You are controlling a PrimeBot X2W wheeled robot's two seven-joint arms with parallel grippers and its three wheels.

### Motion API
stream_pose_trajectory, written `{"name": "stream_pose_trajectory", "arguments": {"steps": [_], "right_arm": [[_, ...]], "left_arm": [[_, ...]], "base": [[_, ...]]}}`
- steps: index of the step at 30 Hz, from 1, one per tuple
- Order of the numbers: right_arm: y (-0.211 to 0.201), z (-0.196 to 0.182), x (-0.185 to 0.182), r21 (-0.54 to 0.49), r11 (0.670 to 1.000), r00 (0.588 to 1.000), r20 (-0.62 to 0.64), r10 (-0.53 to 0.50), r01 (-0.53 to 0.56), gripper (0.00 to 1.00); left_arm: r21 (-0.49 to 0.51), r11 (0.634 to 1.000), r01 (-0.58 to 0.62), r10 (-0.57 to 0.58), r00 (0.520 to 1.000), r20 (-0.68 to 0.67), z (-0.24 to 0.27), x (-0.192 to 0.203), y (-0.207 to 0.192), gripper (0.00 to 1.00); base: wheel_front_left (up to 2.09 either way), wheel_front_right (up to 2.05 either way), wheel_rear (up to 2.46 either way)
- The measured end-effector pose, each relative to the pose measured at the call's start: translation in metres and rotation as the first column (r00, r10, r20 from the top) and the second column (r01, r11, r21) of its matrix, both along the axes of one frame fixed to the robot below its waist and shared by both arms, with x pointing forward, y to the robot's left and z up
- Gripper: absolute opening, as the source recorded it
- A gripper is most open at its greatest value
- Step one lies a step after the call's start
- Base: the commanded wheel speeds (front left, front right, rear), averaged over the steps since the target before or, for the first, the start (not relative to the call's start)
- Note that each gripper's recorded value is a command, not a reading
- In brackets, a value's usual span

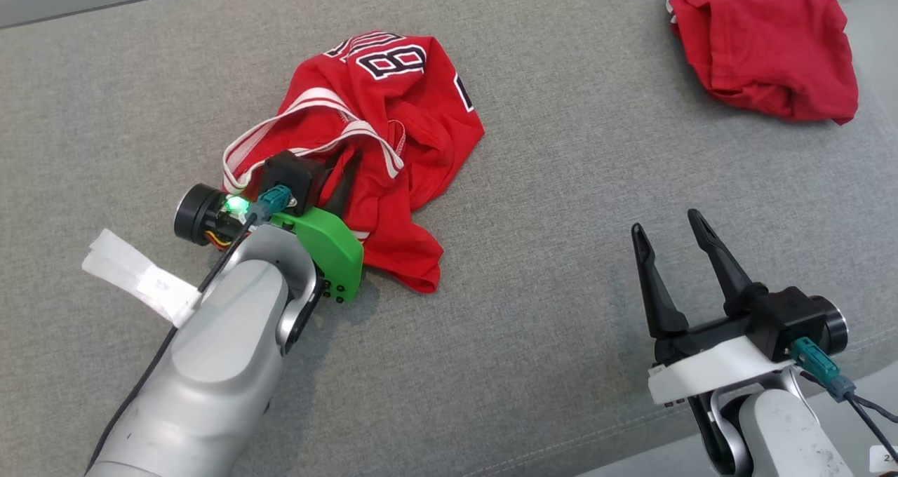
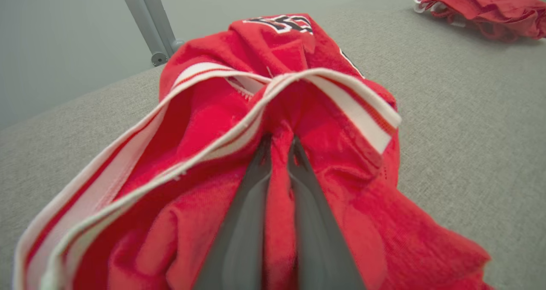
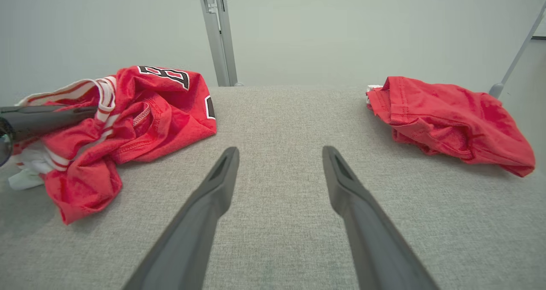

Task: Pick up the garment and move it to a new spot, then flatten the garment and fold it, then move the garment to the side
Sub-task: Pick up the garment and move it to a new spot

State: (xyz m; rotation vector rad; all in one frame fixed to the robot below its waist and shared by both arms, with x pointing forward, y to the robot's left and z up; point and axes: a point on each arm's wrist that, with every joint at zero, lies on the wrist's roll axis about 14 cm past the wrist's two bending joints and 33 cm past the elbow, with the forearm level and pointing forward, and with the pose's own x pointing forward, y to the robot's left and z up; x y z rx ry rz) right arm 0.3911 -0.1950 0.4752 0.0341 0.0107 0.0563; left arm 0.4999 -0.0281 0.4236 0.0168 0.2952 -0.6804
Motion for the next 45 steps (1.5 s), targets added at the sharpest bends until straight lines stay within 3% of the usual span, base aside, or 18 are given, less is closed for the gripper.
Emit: {"name": "stream_pose_trajectory", "arguments": {"steps": [2,4,5,12,19,23,24,27,31,35,45], "right_arm": [[0.002,-0.003,0.002,0.001,1.0,1.0,-0.008,0.007,-0.007,1.0],[0.005,-0.004,0.003,0.003,1.0,1.0,-0.01,0.014,-0.014,1.0],[0.006,-0.004,0.003,0.005,1.0,1.0,-0.01,0.017,-0.017,1.0],[0.015,0.007,-0.001,0.014,0.999,0.999,0.022,0.043,-0.043,1.0],[0.021,0.012,-0.015,0.025,0.998,0.997,0.033,0.064,-0.065,1.0],[0.031,0.022,-0.019,0.051,0.995,0.994,0.063,0.085,-0.088,1.0],[0.037,0.026,-0.02,0.055,0.993,0.992,0.077,0.098,-0.102,1.0],[0.044,0.03,-0.022,0.061,0.991,0.989,0.09,0.116,-0.122,1.0],[0.054,0.038,-0.025,0.064,0.986,0.983,0.117,0.144,-0.152,1.0],[0.055,0.051,-0.027,0.058,0.986,0.977,0.156,0.145,-0.155,1.0],[0.06,0.062,-0.039,0.044,0.985,0.97,0.19,0.154,-0.165,1.0]], "left_arm": [[0.02,1.0,0.001,-0.001,1.0,0.014,-0.006,0.003,0.001,0.0],[0.022,1.0,-0.003,0.002,0.999,0.032,-0.006,0.005,0.002,0.73],[0.02,1.0,-0.006,0.005,0.999,0.046,-0.003,0.005,0.002,1.0],[-0.037,0.996,-0.081,0.085,0.985,0.151,0.031,0.008,0.013,1.0],[-0.121,0.971,-0.207,0.225,0.96,0.166,0.053,-0.014,0.05,1.0],[-0.195,0.92,-0.341,0.374,0.911,0.171,0.068,-0.029,0.092,1.0],[-0.227,0.887,-0.402,0.444,0.878,0.181,0.077,-0.039,0.114,1.0],[-0.246,0.85,-0.465,0.515,0.831,0.208,0.086,-0.058,0.142,1.0],[-0.251,0.82,-0.514,0.569,0.78,0.262,0.098,-0.085,0.167,1.0],[-0.323,0.791,-0.519,0.604,0.747,0.278,0.115,-0.111,0.177,1.0],[-0.324,0.726,-0.607,0.687,0.663,0.298,0.114,-0.161,0.212,1.0]], "base": [[0.0,0.0,0.0],[0.0,0.0,0.0],[0.0,0.0,0.0],[0.0,0.0,0.0],[0.0,0.0,0.0],[0.0,0.0,0.0],[0.0,0.0,0.0],[0.0,0.0,0.0],[0.0,0.0,0.0],[0.0,0.0,0.0],[0.0,0.0,0.0]]}}
